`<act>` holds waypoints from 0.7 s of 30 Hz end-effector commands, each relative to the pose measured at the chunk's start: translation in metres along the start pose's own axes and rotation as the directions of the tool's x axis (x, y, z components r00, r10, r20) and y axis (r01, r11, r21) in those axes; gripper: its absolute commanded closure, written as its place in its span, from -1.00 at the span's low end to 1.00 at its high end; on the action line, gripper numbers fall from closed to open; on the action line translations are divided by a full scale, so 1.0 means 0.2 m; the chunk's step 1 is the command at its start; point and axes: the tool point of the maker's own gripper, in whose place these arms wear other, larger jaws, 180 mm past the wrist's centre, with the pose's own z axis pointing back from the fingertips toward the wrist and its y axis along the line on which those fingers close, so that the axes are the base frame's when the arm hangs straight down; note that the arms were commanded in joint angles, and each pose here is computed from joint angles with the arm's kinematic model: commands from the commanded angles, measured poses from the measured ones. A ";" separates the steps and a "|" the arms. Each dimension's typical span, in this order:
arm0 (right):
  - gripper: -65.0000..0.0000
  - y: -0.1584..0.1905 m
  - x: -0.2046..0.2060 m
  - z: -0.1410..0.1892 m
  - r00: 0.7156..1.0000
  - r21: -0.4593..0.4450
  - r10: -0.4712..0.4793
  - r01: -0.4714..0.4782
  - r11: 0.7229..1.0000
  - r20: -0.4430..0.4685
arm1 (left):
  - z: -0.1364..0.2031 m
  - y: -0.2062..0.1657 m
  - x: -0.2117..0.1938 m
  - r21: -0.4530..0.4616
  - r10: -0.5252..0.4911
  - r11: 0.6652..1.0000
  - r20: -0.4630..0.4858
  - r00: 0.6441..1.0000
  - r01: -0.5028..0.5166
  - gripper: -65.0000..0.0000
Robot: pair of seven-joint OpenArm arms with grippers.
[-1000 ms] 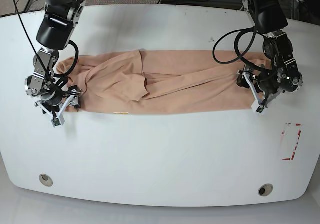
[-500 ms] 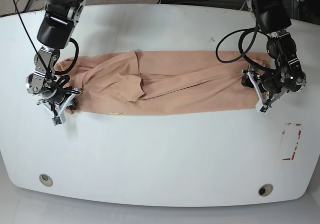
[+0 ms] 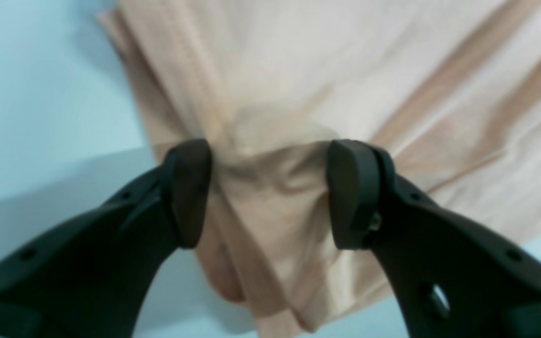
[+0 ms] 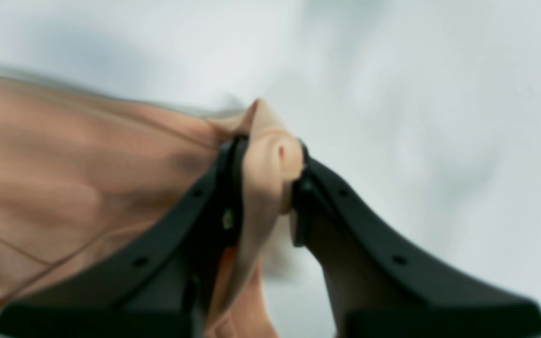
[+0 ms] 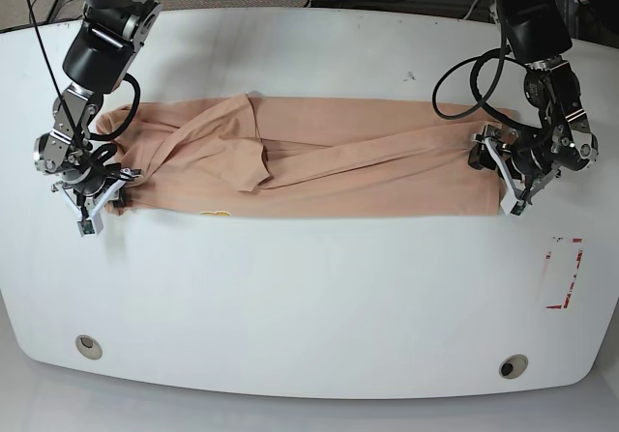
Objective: Layout the t-shirt on the table in an organized manner, then fold the t-shirt properly
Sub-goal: 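Grasp the shirt's ends with both grippers and pull them apart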
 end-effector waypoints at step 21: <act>0.68 -0.06 0.12 0.03 0.998 -0.026 0.001 0.001 1.000 0.067 | -0.03 0.04 -0.10 0.015 0.021 1.000 -0.070 0.997 -0.020 -0.15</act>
